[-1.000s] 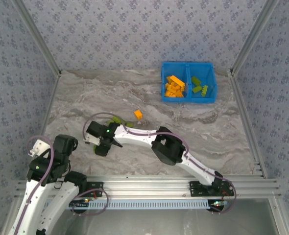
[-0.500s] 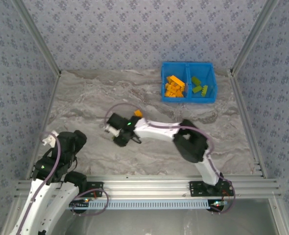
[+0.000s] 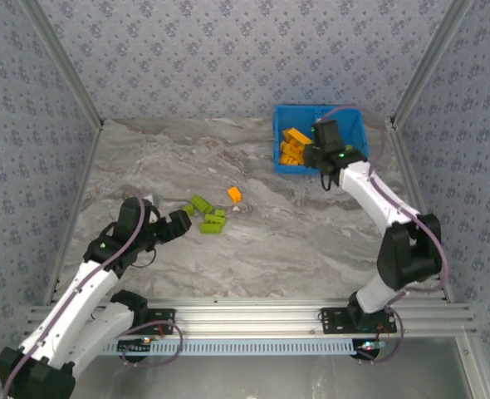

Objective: Sort the legos into containers by color

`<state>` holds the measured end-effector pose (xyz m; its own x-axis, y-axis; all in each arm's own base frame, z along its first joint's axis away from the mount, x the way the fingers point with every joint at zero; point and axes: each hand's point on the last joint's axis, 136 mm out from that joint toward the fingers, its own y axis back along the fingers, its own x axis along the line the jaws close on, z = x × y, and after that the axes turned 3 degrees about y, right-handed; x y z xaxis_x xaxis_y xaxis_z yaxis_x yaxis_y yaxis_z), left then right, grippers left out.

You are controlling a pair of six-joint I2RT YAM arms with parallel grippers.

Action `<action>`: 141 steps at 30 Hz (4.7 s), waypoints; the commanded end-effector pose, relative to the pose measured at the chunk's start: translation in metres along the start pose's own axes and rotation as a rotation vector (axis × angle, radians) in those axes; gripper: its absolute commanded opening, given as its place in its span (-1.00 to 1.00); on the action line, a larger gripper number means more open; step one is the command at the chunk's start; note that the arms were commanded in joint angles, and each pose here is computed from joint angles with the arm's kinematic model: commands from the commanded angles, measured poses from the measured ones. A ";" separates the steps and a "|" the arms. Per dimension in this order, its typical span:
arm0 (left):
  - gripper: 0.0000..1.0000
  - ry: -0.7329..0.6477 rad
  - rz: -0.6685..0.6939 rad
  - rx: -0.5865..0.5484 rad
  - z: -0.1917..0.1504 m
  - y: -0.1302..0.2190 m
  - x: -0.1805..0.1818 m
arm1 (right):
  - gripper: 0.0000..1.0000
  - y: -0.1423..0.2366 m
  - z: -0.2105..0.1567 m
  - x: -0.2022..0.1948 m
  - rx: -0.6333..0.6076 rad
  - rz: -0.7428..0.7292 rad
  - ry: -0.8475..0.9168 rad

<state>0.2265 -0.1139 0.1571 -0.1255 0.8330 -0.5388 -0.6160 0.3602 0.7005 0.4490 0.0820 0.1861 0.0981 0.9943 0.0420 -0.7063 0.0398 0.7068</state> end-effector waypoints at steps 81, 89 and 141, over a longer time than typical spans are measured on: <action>-0.59 0.216 -0.148 0.138 0.091 -0.072 -0.112 | 0.80 0.151 -0.053 0.077 -0.017 0.630 0.005; -0.59 0.322 -0.620 0.386 0.078 -0.059 -0.253 | 1.00 0.196 -0.035 0.095 -0.206 0.893 0.037; 0.99 -0.142 -0.305 -0.134 0.122 0.034 -0.240 | -1.00 0.098 0.084 0.013 -0.304 0.234 0.049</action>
<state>0.3514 -0.3124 0.3666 0.0816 0.3615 -0.9288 -0.5491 0.7940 0.2609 0.3941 0.1725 0.3685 -0.5575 0.7949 0.2395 -0.7769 -0.6012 0.1871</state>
